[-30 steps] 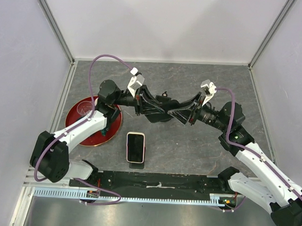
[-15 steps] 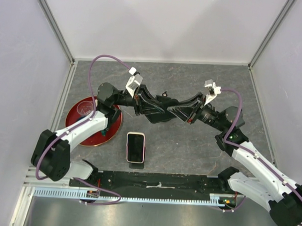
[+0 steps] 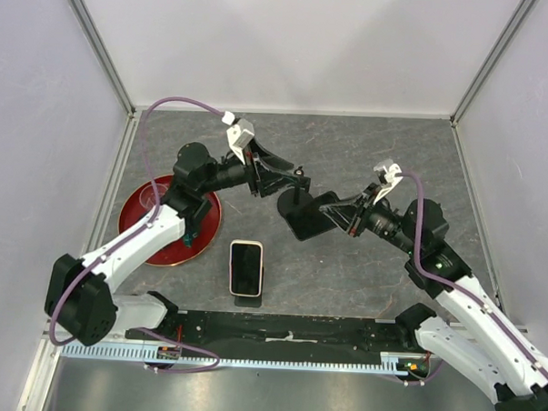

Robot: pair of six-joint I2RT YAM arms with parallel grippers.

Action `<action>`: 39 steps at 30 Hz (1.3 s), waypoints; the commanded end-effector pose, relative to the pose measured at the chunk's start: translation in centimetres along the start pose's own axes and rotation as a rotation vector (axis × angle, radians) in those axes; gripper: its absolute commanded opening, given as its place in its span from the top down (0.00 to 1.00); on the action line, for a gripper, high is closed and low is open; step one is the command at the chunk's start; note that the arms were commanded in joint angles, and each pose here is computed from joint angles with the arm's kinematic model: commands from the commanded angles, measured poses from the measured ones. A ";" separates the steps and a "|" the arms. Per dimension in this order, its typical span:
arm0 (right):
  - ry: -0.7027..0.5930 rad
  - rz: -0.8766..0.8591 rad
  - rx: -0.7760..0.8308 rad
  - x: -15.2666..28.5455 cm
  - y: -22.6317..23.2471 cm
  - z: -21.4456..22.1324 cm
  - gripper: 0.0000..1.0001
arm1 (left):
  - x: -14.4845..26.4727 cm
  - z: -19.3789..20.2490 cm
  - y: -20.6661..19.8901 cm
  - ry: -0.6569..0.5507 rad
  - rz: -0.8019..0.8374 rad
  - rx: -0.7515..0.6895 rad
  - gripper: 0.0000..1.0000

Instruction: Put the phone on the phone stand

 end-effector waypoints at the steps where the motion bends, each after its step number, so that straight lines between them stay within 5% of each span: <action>1: -0.079 0.181 0.085 2.8 0.1 -2.8 1.00 | 1.7 -1.1 4.7 -0.024 -0.400 -0.136 0.50; 7: -0.130 0.406 0.100 5.0 -1.9 -4.0 1.00 | 1.7 3.6 7.6 0.137 -0.486 -0.197 0.62; 10: -0.150 0.438 0.115 5.2 -2.1 -4.5 1.00 | 1.6 5.3 8.4 0.195 -0.485 -0.213 0.60; 14: -0.135 0.456 0.116 4.9 -2.5 -4.4 1.00 | 1.2 6.2 8.9 0.221 -0.500 -0.184 0.43; 22: -0.104 0.475 0.139 4.2 -3.2 -4.3 1.00 | 0.2 7.3 8.5 0.293 -0.442 -0.194 0.53; 39: -0.082 0.459 0.160 3.5 -3.5 -4.0 1.00 | -0.1 9.5 8.6 0.471 -0.423 -0.207 0.45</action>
Point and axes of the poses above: each gripper's point midway between its finger pads, its own x axis back along the fingers, its own y axis along the line the jaws close on, z = x × y, the point moved 4 cm from there along x, back along the fingers, and after that the axes turned 15 degrees about -x, right-handed, at the moved point
